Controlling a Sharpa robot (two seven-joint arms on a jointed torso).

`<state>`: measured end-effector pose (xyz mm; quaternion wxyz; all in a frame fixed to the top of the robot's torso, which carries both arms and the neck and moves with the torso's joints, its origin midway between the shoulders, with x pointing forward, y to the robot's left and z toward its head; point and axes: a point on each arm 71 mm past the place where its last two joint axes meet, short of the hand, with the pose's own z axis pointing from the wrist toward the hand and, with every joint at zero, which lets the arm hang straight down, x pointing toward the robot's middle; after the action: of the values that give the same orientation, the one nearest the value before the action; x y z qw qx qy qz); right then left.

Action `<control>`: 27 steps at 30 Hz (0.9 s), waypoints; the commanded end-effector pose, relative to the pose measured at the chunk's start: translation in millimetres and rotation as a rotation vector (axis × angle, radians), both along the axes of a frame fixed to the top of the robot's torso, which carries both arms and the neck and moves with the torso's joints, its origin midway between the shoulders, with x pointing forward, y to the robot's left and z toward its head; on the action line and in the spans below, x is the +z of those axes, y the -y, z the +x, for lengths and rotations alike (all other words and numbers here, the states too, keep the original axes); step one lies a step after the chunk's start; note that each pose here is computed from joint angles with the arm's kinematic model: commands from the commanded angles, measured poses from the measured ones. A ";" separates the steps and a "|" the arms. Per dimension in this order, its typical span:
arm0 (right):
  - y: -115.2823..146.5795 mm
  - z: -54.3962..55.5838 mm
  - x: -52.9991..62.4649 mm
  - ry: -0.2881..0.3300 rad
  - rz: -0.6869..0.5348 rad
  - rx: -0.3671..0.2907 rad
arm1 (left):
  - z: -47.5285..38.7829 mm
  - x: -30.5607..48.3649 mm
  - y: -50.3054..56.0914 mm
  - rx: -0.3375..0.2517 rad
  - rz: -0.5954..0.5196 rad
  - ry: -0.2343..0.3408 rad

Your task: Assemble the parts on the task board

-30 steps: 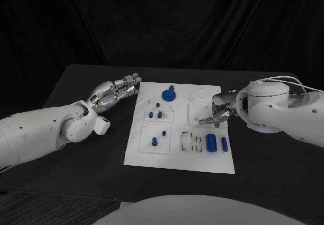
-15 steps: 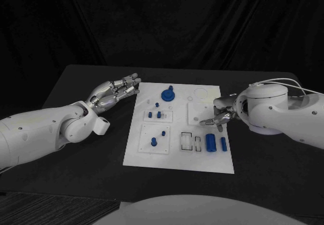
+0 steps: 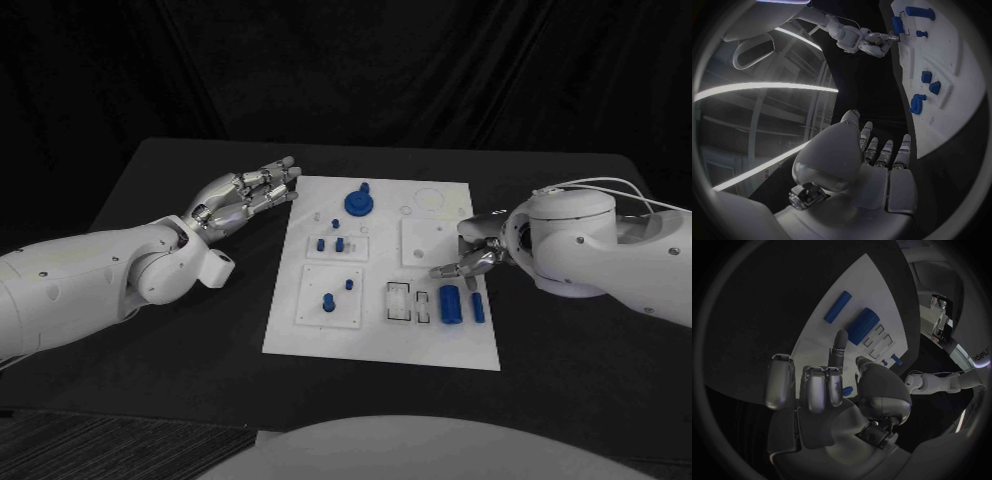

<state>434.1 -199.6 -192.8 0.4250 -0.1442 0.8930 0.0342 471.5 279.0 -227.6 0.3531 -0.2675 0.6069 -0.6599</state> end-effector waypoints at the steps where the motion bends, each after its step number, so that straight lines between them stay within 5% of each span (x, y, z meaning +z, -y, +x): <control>1: 0.4 -2.2 -1.5 -0.003 0.006 -0.017 | -2.1 8.2 0.9 -0.019 -0.086 0.089; 27: -1.0 -14.8 -13.0 -0.059 0.018 -0.011 | -2.4 7.2 0.3 -0.022 -0.082 0.078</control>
<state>421.1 -197.6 -204.0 0.4041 -0.1371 0.9030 0.0509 471.1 279.3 -227.9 0.3508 -0.2675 0.6073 -0.6607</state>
